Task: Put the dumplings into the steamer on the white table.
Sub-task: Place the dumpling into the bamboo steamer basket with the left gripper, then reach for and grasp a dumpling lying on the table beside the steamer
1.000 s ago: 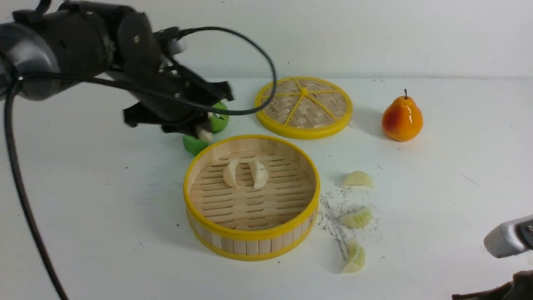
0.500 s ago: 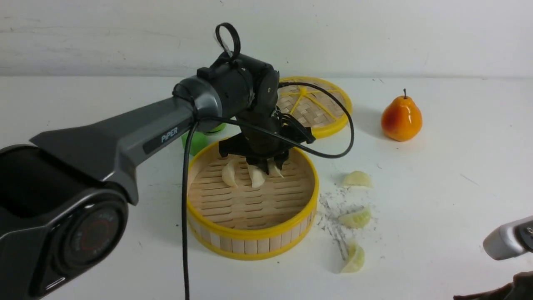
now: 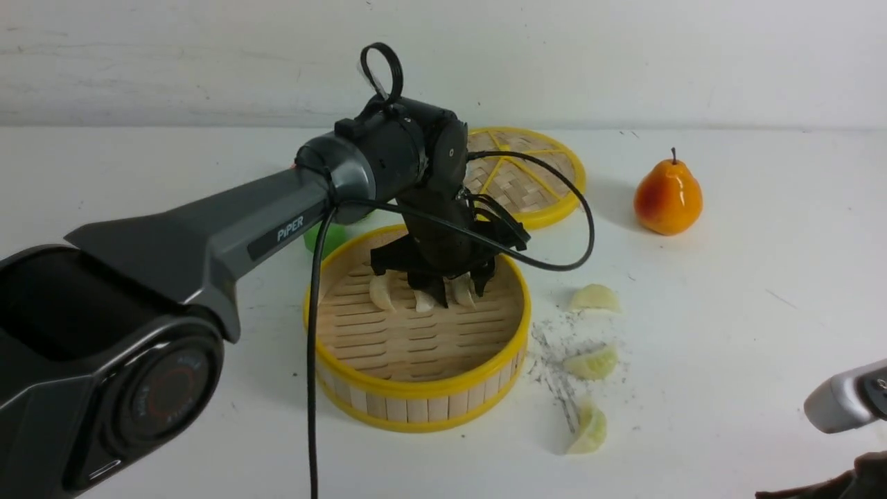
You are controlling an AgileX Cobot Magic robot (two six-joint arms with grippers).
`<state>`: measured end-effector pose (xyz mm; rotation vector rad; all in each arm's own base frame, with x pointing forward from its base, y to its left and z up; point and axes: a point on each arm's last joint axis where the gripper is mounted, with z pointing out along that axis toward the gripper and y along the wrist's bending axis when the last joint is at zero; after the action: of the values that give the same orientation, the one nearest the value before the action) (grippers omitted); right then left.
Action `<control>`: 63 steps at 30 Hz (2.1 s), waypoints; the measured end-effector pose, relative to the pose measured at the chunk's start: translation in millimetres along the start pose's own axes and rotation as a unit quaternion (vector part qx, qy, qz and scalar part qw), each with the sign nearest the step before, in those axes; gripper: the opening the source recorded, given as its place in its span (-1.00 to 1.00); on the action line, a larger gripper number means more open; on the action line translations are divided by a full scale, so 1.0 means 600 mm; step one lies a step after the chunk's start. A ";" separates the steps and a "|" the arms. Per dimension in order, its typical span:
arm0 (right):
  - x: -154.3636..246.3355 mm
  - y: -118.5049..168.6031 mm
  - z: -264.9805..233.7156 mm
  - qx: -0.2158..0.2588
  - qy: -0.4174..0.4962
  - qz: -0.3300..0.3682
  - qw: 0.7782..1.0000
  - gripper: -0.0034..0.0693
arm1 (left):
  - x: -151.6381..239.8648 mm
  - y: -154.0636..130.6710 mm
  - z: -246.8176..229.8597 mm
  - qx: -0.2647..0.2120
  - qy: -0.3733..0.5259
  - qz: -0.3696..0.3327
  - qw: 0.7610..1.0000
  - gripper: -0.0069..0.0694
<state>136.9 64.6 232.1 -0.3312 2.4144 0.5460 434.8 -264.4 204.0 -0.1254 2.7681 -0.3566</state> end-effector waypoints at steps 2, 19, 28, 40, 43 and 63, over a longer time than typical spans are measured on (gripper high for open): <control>0.000 0.000 0.000 0.000 0.000 0.000 1.000 -0.38 | -0.003 -0.003 -0.016 0.000 0.001 0.007 1.000 0.10; -0.004 -0.002 0.000 0.005 -0.012 -0.018 1.000 -0.31 | -0.008 -0.007 -0.417 0.051 -0.152 0.189 0.969 -0.64; -0.044 0.002 0.006 0.004 0.034 -0.046 0.998 0.03 | 0.122 0.095 -0.695 0.077 -0.297 0.205 0.929 -0.83; -0.232 -0.009 0.079 0.016 0.075 -0.122 0.990 0.44 | 0.320 0.285 -0.594 -0.026 -0.307 0.144 0.940 -0.83; -0.267 -0.022 0.116 0.024 0.096 -0.157 0.983 0.44 | 0.374 0.331 -0.561 -0.040 -0.306 0.131 0.942 -0.83; -0.376 -0.115 0.372 0.064 0.151 -0.249 0.954 0.45 | 0.451 0.386 -0.420 -0.031 -0.303 0.157 0.939 -0.81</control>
<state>453.3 128.8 195.0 -0.9921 2.4993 0.1135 83.8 -18.5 284.0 0.1675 2.1376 -0.1145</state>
